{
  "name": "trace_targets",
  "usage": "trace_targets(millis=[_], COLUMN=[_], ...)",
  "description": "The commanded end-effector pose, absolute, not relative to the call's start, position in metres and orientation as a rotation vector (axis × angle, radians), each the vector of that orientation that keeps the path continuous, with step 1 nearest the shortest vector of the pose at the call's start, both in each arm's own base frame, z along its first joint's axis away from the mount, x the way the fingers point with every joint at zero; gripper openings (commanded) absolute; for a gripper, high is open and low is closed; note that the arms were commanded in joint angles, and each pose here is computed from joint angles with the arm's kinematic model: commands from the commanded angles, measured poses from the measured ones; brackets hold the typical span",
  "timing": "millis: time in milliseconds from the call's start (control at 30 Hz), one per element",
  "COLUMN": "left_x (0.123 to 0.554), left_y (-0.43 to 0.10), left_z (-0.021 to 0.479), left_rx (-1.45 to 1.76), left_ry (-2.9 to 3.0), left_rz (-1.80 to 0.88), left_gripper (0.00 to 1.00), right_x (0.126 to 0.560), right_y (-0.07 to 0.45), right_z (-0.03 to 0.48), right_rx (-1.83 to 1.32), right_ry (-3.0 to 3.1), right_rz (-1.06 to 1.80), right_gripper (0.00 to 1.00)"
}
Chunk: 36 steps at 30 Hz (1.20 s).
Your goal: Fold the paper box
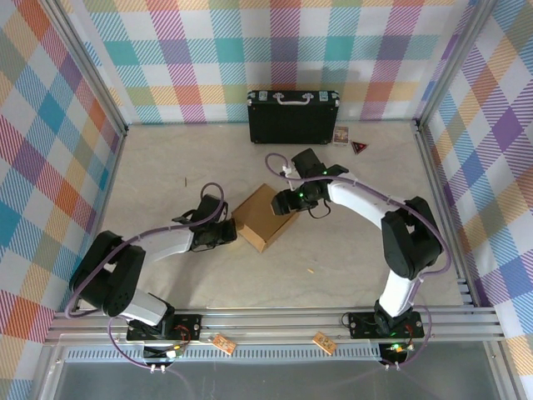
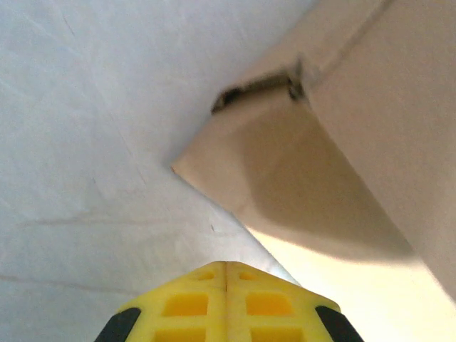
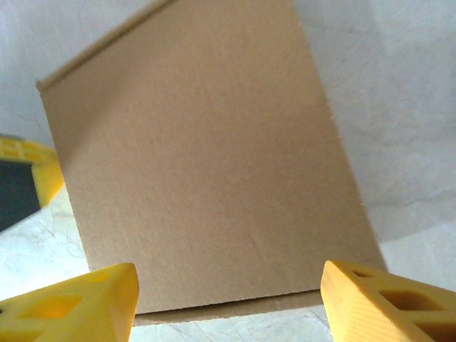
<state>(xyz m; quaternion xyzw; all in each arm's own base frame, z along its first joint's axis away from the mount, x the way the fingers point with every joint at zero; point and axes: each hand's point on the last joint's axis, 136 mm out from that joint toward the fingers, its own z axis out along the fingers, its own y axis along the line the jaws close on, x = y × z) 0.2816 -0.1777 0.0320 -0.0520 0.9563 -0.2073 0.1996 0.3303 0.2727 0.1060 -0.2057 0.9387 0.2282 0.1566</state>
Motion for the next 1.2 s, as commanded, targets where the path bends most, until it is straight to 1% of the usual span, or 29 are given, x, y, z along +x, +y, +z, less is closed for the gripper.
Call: trace_targets(millis=[0, 100, 167, 267, 333, 400, 467, 567, 667, 867, 1067, 1167], left_x=[0.261, 0.244, 0.237, 0.232, 0.233, 0.236, 0.239, 0.240, 0.237, 0.227, 0.216, 0.221], left_y=[-0.194, -0.205, -0.212, -0.218, -0.219, -0.213, -0.203, -0.198, -0.188, -0.155, -0.163, -0.177], left_z=[0.039, 0.041, 0.045, 0.049, 0.047, 0.047, 0.048, 0.051, 0.049, 0.038, 0.031, 0.035], left_rx=[-0.094, -0.037, -0.020, -0.021, -0.016, -0.012, -0.025, -0.026, -0.033, -0.131, -0.119, -0.099], left_ry=[2.676, 2.689, 2.686, 2.679, 2.688, 2.694, 2.679, 2.674, 2.690, 2.719, 2.749, 2.726], left_rz=[-0.706, -0.703, -0.714, -0.750, -0.738, -0.670, -0.604, -0.594, -0.541, -0.391, -0.488, -0.575], left_gripper=[0.00, 0.00, 0.00, 0.00, 0.00, 0.00, 0.00, 0.00, 0.00, 0.00, 0.00, 0.00], right_x=[0.348, 0.359, 0.362, 0.356, 0.343, 0.326, 0.311, 0.292, 0.274, 0.280, 0.278, 0.276], right_y=[0.260, 0.259, 0.259, 0.265, 0.272, 0.279, 0.280, 0.279, 0.282, 0.277, 0.280, 0.282], right_z=[0.109, 0.097, 0.084, 0.074, 0.073, 0.073, 0.071, 0.071, 0.075, 0.068, 0.058, 0.055], right_rx=[-0.502, -0.487, -0.486, -0.481, -0.466, -0.475, -0.474, -0.485, -0.508, -0.517, -0.509, -0.508], right_ry=[2.663, 2.694, 2.736, 2.768, 2.781, 2.787, 2.800, 2.801, 2.798, 2.766, 2.778, 2.785], right_rz=[0.605, 0.579, 0.558, 0.619, 0.712, 0.804, 0.829, 0.857, 0.957, 0.897, 0.929, 0.951], right_gripper=[0.71, 0.71, 0.70, 0.66, 0.65, 0.65, 0.64, 0.64, 0.63, 0.63, 0.62, 0.61])
